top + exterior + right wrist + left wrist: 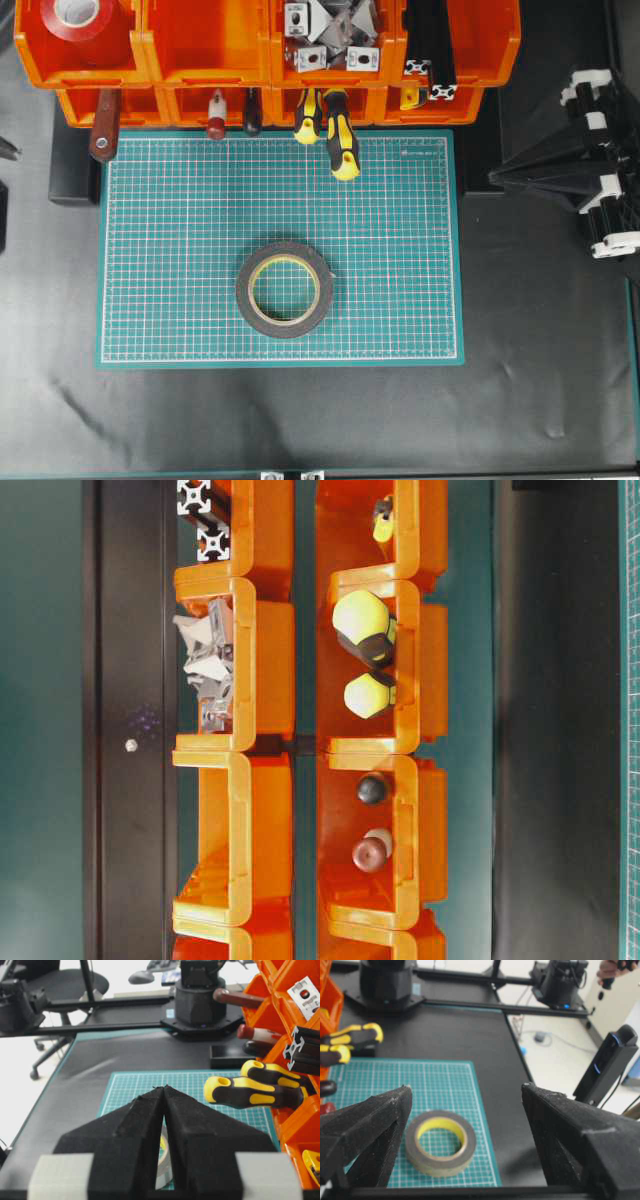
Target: Pick foam from container rack with left arm.
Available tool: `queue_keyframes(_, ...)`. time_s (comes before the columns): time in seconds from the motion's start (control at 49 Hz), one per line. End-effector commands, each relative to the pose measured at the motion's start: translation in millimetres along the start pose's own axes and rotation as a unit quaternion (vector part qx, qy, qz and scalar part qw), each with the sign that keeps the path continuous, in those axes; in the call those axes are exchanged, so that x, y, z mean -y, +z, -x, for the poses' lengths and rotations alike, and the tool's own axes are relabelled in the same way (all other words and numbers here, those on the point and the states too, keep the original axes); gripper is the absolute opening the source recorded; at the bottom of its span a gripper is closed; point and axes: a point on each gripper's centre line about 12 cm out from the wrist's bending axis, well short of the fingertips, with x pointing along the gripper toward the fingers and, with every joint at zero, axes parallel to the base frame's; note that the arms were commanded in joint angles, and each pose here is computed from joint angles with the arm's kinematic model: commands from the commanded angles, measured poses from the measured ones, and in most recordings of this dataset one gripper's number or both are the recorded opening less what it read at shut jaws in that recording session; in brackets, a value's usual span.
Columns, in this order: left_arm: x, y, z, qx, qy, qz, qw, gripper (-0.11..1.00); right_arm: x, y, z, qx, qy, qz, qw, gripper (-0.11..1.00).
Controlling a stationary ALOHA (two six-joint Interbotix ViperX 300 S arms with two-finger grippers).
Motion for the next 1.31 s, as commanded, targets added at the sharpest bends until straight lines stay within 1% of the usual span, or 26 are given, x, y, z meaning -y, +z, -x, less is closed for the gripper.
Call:
queue_keyframes(0.0, -0.2, 1.7, -2.3, 0.003, 0.001, 0.000, 1.0000, 0.85, -0.6, 5.1, -0.9, 0.009, 0.001, -0.001, 1.0000, 0.01)
queue_keyframes(0.388, -1.9, 0.0, -3.2, 0.000, 0.006, 0.002, 1.0000, 0.85, -0.4, 2.7, -0.7, 0.005, 0.001, -0.001, 1.0000, 0.01)
queue_keyframes(0.592, -5.4, -2.9, -5.4, -0.005, 0.015, 0.016, 0.9997, 0.85, -0.1, -3.0, -0.3, -0.006, 0.000, -0.001, 1.0000, 0.01)
queue_keyframes(0.674, -5.6, -4.6, -6.5, -0.008, 0.015, 0.018, 0.9997, 0.85, -0.1, -0.8, -0.4, 0.001, 0.000, 0.000, 1.0000, 0.01)
queue_keyframes(0.776, -6.1, -7.0, -8.5, -0.012, 0.017, 0.017, 0.9996, 0.85, -0.3, 2.4, 0.9, 0.013, 0.001, 0.006, 0.9999, 0.01)
queue_keyframes(0.939, -6.9, -11.4, -11.5, -0.021, 0.018, 0.018, 0.9995, 0.85, -0.5, 4.3, 3.7, 0.018, 0.002, 0.007, 0.9998, 0.01)
queue_keyframes(1.184, -7.2, -13.5, -13.1, -0.024, 0.018, 0.016, 0.9994, 0.85, -0.4, -1.9, 8.1, -0.007, 0.002, 0.010, 0.9999, 0.01)
queue_keyframes(1.287, -7.0, -12.8, -13.4, -0.017, 0.017, 0.011, 0.9997, 0.85, 0.0, -2.7, 10.3, -0.015, 0.001, 0.011, 0.9998, 0.01)
